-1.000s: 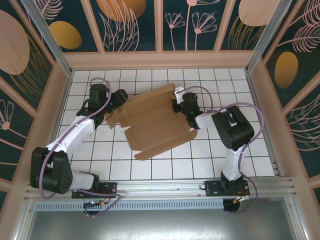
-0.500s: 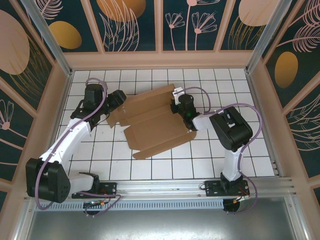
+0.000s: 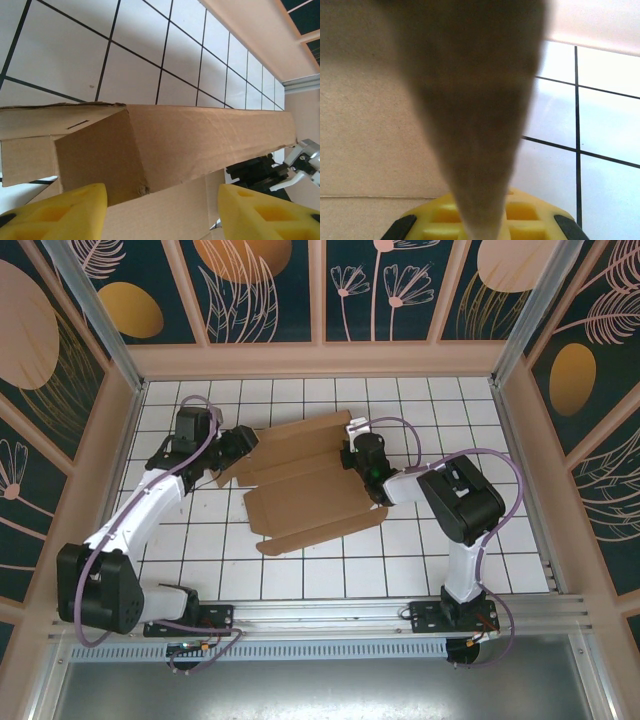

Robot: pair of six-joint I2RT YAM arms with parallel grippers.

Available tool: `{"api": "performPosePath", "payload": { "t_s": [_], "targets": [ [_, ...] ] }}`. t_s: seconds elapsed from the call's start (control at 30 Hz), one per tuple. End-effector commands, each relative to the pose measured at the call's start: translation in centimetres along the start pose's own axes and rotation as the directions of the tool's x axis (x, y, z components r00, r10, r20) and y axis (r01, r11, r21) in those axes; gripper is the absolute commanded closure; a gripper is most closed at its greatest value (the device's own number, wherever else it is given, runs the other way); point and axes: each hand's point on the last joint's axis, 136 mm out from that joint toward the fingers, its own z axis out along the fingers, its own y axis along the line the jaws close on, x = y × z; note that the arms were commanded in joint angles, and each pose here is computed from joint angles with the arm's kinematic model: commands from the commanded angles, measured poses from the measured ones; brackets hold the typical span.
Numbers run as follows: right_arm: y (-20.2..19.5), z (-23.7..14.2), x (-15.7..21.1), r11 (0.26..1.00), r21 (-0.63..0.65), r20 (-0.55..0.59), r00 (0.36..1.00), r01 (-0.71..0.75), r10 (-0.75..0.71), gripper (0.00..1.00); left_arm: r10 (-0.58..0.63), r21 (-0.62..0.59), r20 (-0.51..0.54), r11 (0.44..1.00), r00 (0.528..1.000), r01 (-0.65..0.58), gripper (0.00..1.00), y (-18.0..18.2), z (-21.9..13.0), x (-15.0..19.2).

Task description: Fold the paper box

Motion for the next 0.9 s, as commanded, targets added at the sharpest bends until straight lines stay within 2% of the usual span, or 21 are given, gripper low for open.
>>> {"api": "performPosePath", "payload": {
  "t_s": [0.0,0.17,0.43,0.53,0.73,0.8,0.87],
  "targets": [
    [0.3,-0.7,0.7,1.000,-0.002,-0.031,0.999,-0.011,0.011,0.92,0.005,-0.012,0.012,1.000,1.000,-0.005,0.40,0.6,0.8,-0.4],
    [1.2,-0.7,0.7,0.999,-0.044,-0.038,0.999,-0.010,0.008,0.91,-0.016,0.027,0.028,1.000,0.999,0.015,0.39,0.7,2.1,-0.5],
    [2.7,-1.0,0.8,0.992,-0.122,-0.054,0.998,-0.027,0.021,0.92,-0.013,0.191,0.086,0.982,0.996,-0.003,0.41,-1.7,3.0,-1.8],
    [3.0,-1.0,0.8,0.990,-0.139,-0.057,0.998,-0.034,0.026,0.93,-0.026,0.241,0.103,0.971,0.994,0.000,0.47,-2.6,3.1,-2.3],
    [2.5,-1.2,0.8,0.992,-0.118,-0.074,0.996,-0.051,0.043,0.93,-0.065,0.314,0.115,0.949,0.991,0.026,0.73,-3.1,3.6,-2.5],
    [2.1,-1.2,0.8,0.994,-0.094,-0.084,0.995,-0.059,0.052,0.94,-0.066,0.326,0.111,0.945,0.992,0.026,0.77,-3.2,3.6,-2.4],
    [1.3,-1.2,1.0,0.997,-0.051,-0.101,0.993,-0.065,0.059,0.95,-0.054,0.305,0.118,0.952,0.992,0.015,0.73,-2.9,3.5,-2.4]
  ]
}}
